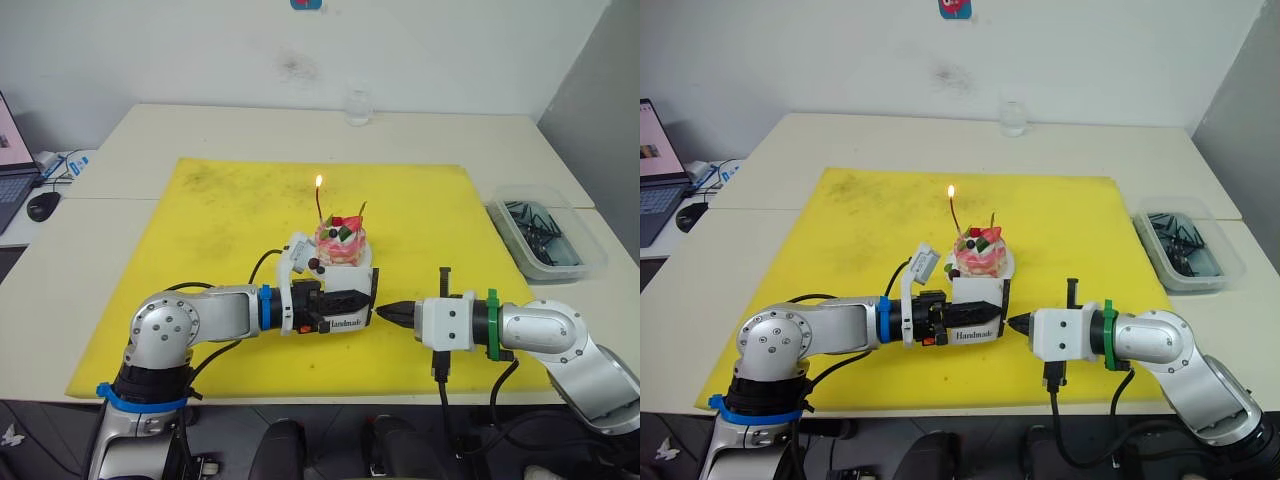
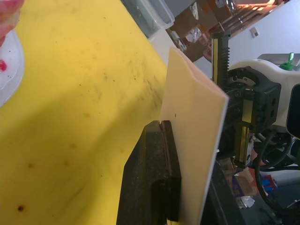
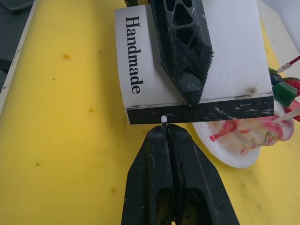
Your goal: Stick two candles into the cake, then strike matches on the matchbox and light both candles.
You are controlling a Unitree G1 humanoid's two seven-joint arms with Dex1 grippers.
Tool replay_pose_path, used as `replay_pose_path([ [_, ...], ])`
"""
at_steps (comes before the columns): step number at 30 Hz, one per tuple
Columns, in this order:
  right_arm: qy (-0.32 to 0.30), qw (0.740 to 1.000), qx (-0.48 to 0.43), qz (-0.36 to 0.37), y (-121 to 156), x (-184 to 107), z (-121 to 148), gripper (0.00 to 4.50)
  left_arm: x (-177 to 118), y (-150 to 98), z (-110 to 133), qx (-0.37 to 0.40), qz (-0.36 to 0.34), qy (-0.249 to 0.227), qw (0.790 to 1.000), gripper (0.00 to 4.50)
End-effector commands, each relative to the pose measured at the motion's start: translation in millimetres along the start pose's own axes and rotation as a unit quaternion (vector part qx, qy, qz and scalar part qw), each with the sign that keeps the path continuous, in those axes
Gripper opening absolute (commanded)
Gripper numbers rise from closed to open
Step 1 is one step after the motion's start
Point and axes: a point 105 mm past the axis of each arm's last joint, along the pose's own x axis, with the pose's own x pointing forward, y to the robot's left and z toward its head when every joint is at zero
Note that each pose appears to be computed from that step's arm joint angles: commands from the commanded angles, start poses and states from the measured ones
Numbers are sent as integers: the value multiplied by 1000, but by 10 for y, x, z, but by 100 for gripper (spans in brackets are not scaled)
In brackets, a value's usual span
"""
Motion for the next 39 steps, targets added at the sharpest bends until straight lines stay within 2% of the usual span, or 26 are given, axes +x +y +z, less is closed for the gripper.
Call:
replay_pose_path([
  [1,-19,1000,-15,6,36,40,109,3,46,-198,117,2,-51,-33,998,0],
  [3,-23,1000,-14,17,89,68,113,3,65,-242,218,-3,-62,-57,996,0],
  [6,-31,998,-13,52,247,117,106,3,59,-361,469,37,-70,-89,993,0],
  [10,-27,994,-24,103,386,-4,79,3,-347,-448,1158,144,-16,-163,976,0],
  [12,-25,994,-25,101,355,-43,66,3,-472,-504,1255,169,-9,-165,972,0],
  [14,-24,996,-22,88,296,-62,65,3,-510,-541,1212,180,-12,-150,972,0],
  [17,-21,997,-12,69,222,-91,60,3,-506,-538,1019,173,-18,-119,977,0],
  [22,-11,999,-3,41,81,-179,47,3,-532,-401,600,153,-3,-58,986,0],
  [33,-12,1000,-6,12,-76,-249,110,3,-552,-166,297,120,19,-24,992,0],
  [39,-20,1000,-10,-10,-157,-269,152,3,-495,-123,123,83,-1,-10,996,0],
])
